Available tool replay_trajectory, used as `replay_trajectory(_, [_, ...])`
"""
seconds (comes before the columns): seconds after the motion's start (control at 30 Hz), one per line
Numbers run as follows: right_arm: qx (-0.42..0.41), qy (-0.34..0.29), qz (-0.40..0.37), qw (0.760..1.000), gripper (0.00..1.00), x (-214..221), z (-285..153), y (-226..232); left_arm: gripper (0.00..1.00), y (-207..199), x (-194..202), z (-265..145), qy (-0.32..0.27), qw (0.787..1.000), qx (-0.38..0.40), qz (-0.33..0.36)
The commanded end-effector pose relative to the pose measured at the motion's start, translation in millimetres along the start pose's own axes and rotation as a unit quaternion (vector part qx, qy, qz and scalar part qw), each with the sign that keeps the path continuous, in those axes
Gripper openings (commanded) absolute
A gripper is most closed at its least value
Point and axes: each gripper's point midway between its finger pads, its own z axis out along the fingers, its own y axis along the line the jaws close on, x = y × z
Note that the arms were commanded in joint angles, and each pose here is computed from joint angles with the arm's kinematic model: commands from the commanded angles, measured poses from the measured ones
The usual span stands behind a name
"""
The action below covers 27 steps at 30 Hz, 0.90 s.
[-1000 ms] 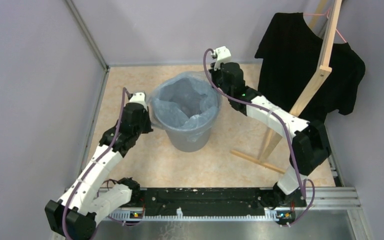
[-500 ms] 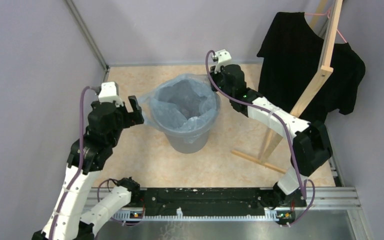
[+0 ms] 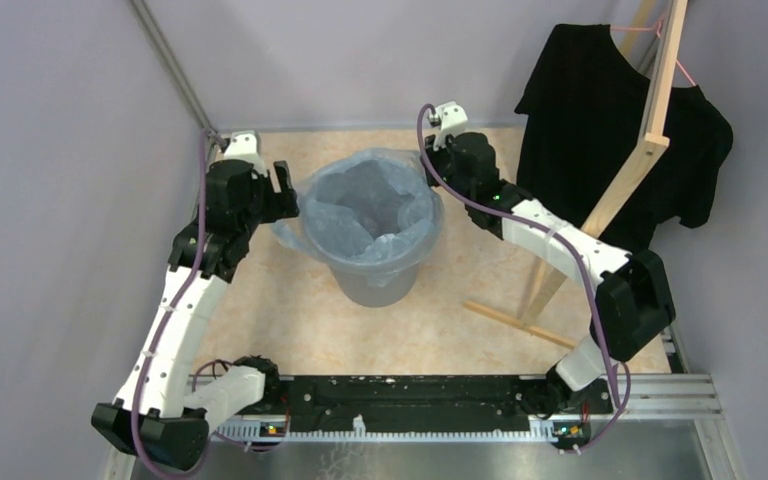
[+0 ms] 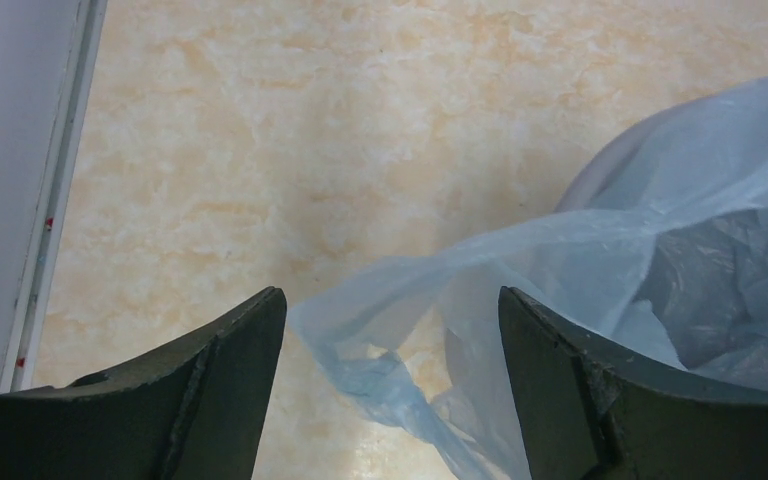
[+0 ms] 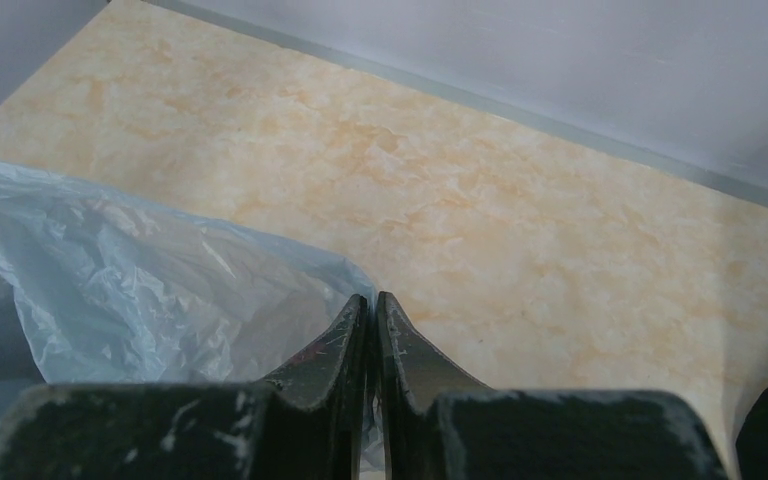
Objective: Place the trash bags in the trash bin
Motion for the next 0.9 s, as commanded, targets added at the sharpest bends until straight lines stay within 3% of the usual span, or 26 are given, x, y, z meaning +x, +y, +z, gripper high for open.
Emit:
replay_trajectory(0.0, [-0.019,-0.044,0.004,0.999,0.09,-32.1,-13.0,5.7,0.80,-2.9,-27.5,12.2,-0.050,0.998,0.032,-0.015])
replay_trajectory(0.17, [-0.035,-0.044,0.014,0.998,0.09,-32.1,-13.7,12.2,0.61,-16.5,-20.6,24.5,-0.039,0.996,0.072,-0.030])
replay_trajectory(0.37, [-0.034,-0.043,0.015,0.998,0.09,-30.1,-13.7,11.9,0.29,-22.7,-4.8,40.6,-0.016,0.995,0.088,-0.047])
replay_trajectory(0.5, [-0.028,-0.041,0.014,0.999,0.09,-27.6,-11.9,9.9,0.02,-16.8,-3.1,56.7,-0.016,0.996,0.069,-0.058])
replay_trajectory(0.67, [-0.020,-0.037,0.015,0.999,0.10,-23.3,-8.8,7.4,0.00,-6.8,5.9,87.8,0.007,0.996,0.037,-0.076])
replay_trajectory(0.87, [-0.001,-0.020,0.010,1.000,0.12,-6.6,-5.2,0.4,0.00,-7.5,59.0,119.5,0.091,0.990,0.045,-0.101])
